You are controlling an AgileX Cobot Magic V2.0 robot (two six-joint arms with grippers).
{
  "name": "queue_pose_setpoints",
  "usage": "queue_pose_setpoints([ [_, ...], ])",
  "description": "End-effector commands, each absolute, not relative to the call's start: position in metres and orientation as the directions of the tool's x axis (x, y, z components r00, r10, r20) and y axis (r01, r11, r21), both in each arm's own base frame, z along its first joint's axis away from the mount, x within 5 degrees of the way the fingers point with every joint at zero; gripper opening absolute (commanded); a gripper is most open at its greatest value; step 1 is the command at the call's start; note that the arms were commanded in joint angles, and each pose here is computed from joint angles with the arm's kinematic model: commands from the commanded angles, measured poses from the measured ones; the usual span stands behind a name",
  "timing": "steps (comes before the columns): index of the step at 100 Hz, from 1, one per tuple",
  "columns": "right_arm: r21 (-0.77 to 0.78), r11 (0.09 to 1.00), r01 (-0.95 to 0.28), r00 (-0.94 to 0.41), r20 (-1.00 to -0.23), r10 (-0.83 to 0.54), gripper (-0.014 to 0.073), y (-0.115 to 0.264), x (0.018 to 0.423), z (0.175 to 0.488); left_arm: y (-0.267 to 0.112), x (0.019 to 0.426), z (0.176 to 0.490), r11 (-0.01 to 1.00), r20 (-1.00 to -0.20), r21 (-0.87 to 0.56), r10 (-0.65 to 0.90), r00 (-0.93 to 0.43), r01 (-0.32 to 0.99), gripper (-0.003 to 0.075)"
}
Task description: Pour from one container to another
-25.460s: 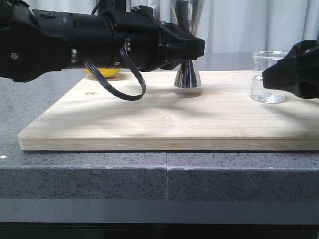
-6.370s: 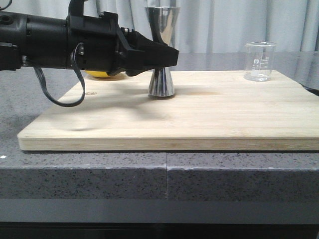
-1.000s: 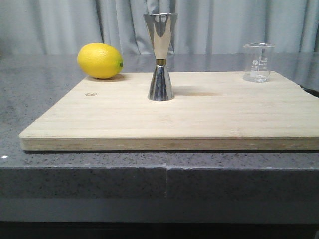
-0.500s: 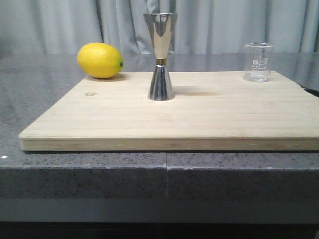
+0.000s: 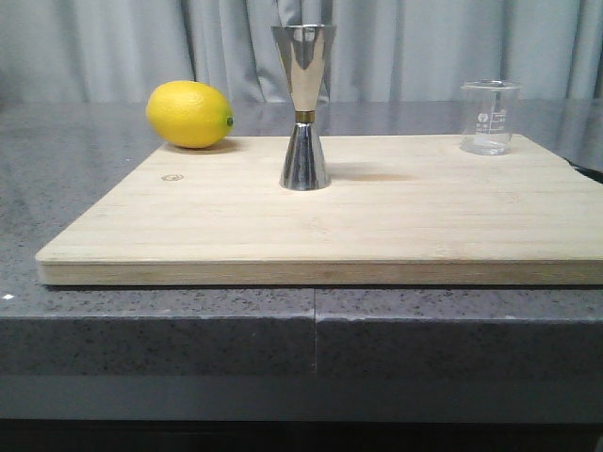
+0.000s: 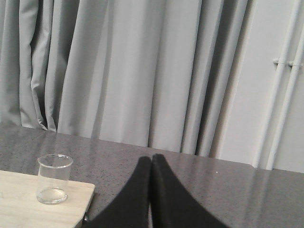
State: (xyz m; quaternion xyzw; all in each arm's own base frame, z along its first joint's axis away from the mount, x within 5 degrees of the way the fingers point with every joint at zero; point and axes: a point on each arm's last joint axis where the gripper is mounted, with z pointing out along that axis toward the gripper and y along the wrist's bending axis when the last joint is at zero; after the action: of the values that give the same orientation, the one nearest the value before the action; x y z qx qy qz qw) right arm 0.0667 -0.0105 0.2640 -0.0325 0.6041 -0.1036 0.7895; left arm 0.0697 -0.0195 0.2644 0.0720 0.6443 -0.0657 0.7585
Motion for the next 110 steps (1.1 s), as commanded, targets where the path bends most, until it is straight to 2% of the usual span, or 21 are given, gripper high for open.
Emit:
queue_pose_setpoints([
  [1,-0.172,0.971,0.165,0.283,-0.935,-0.214,-0.0067,-0.013,0.065,0.275,-0.022,0.069,0.275,0.974,-0.980,-0.005,-0.049,0.191,0.225,-0.0021],
  [13,-0.074,0.996,0.059,0.223,-0.971,-0.085,-0.0067,-0.007,0.068,0.268,-0.022,0.069,0.275,0.974,-0.980,-0.005,-0.049,0.192,0.226,-0.0021],
  [19,-0.077,0.997,0.028,0.199,-0.977,-0.081,-0.0067,-0.005,0.069,0.265,-0.022,0.069,0.275,0.974,-0.980,-0.005,-0.050,0.192,0.228,-0.0021],
  [70,-0.078,0.997,0.023,0.196,-0.977,-0.081,-0.0067,-0.004,0.069,0.265,-0.023,0.069,0.268,0.970,-0.984,-0.009,-0.051,0.169,0.242,-0.0021],
  [86,-0.078,0.997,0.023,0.196,-0.977,-0.081,-0.0067,-0.004,0.069,0.265,-0.015,0.072,0.256,0.963,-0.969,-0.194,-0.218,0.113,0.189,-0.0021],
  [110,-0.078,0.997,0.023,0.196,-0.977,-0.081,-0.0067,-0.004,0.069,0.265,-0.008,0.067,0.257,0.992,-0.971,-0.066,-0.089,0.221,0.110,-0.0021],
])
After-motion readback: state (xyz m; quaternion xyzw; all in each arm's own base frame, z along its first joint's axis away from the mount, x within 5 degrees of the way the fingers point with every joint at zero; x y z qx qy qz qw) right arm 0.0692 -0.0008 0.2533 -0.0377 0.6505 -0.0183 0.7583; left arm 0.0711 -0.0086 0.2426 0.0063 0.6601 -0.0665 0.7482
